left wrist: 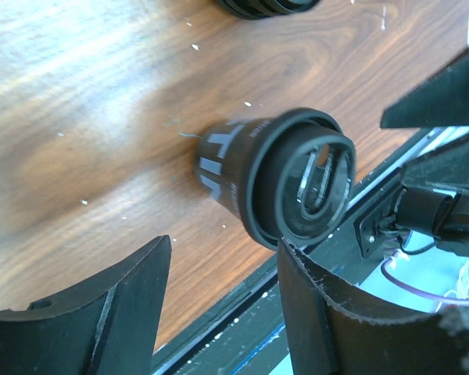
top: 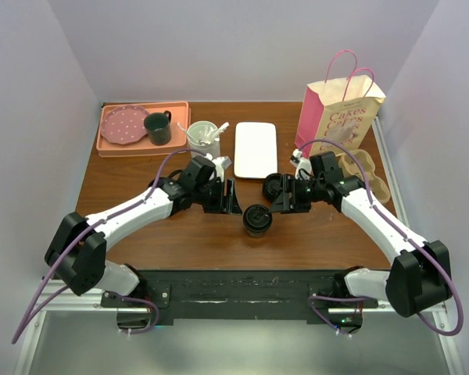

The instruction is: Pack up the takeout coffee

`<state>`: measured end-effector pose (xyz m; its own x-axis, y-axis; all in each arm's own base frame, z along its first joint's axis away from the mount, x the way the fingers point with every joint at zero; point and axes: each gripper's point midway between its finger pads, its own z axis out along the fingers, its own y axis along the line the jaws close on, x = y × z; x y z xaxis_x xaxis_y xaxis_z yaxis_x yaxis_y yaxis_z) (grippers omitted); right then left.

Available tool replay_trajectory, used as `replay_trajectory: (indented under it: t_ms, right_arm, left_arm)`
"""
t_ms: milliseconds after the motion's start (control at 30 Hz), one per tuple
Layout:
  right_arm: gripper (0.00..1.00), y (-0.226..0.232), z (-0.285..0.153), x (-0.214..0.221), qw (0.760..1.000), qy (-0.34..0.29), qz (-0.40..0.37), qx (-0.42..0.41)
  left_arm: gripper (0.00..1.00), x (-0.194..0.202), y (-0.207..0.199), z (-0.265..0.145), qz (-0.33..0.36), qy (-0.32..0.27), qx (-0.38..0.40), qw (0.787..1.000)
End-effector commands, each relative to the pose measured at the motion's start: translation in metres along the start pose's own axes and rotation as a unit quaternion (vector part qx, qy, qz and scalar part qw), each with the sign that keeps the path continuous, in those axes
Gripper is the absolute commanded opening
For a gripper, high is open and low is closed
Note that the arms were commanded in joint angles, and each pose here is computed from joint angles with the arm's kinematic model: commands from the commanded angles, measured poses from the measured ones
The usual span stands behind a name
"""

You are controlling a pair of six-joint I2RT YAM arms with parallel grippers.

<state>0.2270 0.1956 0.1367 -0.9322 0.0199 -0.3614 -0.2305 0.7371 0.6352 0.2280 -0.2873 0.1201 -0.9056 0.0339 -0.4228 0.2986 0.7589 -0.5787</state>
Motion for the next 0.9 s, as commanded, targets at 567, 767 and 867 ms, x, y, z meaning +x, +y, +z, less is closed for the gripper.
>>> replay_trajectory:
  t_ms: [567,767,867]
  right_arm:
    - [0.97,0.057,0.001,-0.034,0.956,-0.089,-0.197,0.196]
    - [0.95,0.060,0.023,-0.023,0.952,-0.070,-0.202,0.219]
    - [0.94,0.059,0.027,-0.020,0.948,-0.070,-0.205,0.235]
  left_arm:
    - [1.00,-0.032,0.028,-0.102,0.073,-0.182,-0.107,0.975]
    - [1.00,-0.024,0.042,-0.124,0.094,-0.211,-0.129,0.964]
    - [1.00,-0.022,0.048,-0.130,0.105,-0.214,-0.146,0.960]
